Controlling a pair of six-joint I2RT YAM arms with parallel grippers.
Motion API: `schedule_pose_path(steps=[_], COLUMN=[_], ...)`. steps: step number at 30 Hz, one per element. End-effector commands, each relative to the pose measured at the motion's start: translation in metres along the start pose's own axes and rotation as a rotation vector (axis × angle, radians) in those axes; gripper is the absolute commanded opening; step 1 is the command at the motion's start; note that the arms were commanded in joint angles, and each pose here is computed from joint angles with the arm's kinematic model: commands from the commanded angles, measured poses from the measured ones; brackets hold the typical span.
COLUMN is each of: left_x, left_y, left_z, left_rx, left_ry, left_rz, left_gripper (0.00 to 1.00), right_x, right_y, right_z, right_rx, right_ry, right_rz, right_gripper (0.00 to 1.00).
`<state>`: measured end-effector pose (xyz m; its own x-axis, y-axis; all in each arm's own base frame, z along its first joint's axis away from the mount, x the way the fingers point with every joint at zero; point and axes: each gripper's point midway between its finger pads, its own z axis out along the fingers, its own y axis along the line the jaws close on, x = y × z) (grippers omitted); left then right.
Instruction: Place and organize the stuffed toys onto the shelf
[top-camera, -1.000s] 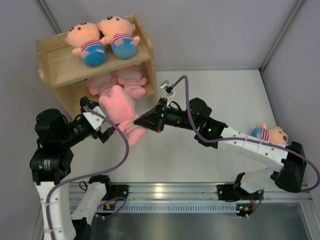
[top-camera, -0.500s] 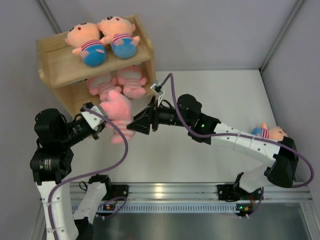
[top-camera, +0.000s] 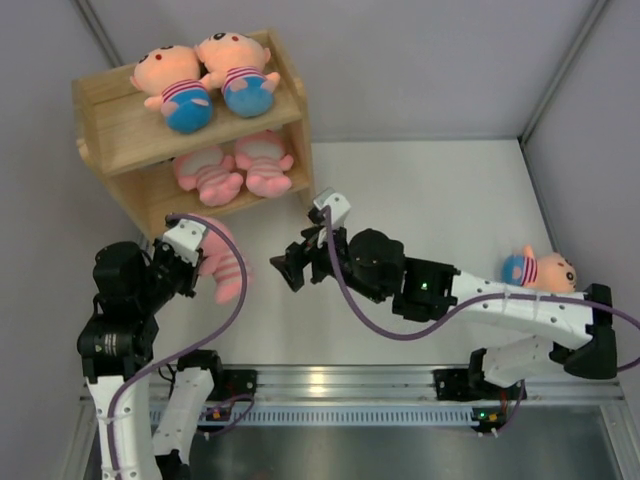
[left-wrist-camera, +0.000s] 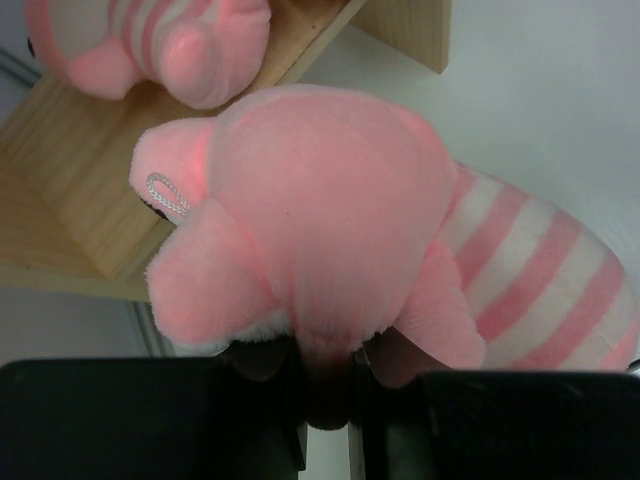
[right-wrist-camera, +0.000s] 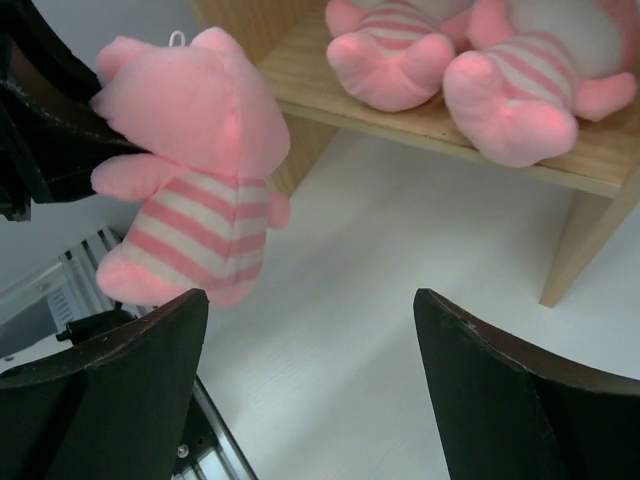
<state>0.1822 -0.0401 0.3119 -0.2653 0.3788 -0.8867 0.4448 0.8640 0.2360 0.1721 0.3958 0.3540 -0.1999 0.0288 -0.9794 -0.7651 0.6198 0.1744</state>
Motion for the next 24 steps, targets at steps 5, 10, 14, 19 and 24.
schedule_pose_path(steps=[5, 10, 14, 19, 24], left_x=[0.019, 0.016, 0.013, 0.019, 0.026], left_y=[0.01, 0.005, -0.002, 0.002, 0.01], left_z=[-0.02, -0.022, -0.022, -0.021, -0.021], left_rx=[-0.126, -0.102, -0.072, -0.091, -0.125], left_ry=[0.064, 0.053, 0.038, 0.059, 0.087], left_rz=[-0.028, -0.036, -0.05, -0.034, 0.003], left_gripper=[0.0, 0.0, 0.0, 0.0, 0.0], right_x=[0.0, 0.021, 0.036, 0.037, 0.017], right_y=[0.074, 0.098, 0.101, 0.123, 0.146], right_z=[0.046, 0.066, 0.081, 0.08, 0.06], right_rx=[-0.216, -0.292, -0.269, -0.383, -0.536], right_ry=[-0.015, 0.039, 0.076, 0.098, 0.06], right_rz=[0.025, 0.08, 0.106, 0.113, 0.133], right_gripper=[0.87, 0.87, 0.88, 0.88, 0.89])
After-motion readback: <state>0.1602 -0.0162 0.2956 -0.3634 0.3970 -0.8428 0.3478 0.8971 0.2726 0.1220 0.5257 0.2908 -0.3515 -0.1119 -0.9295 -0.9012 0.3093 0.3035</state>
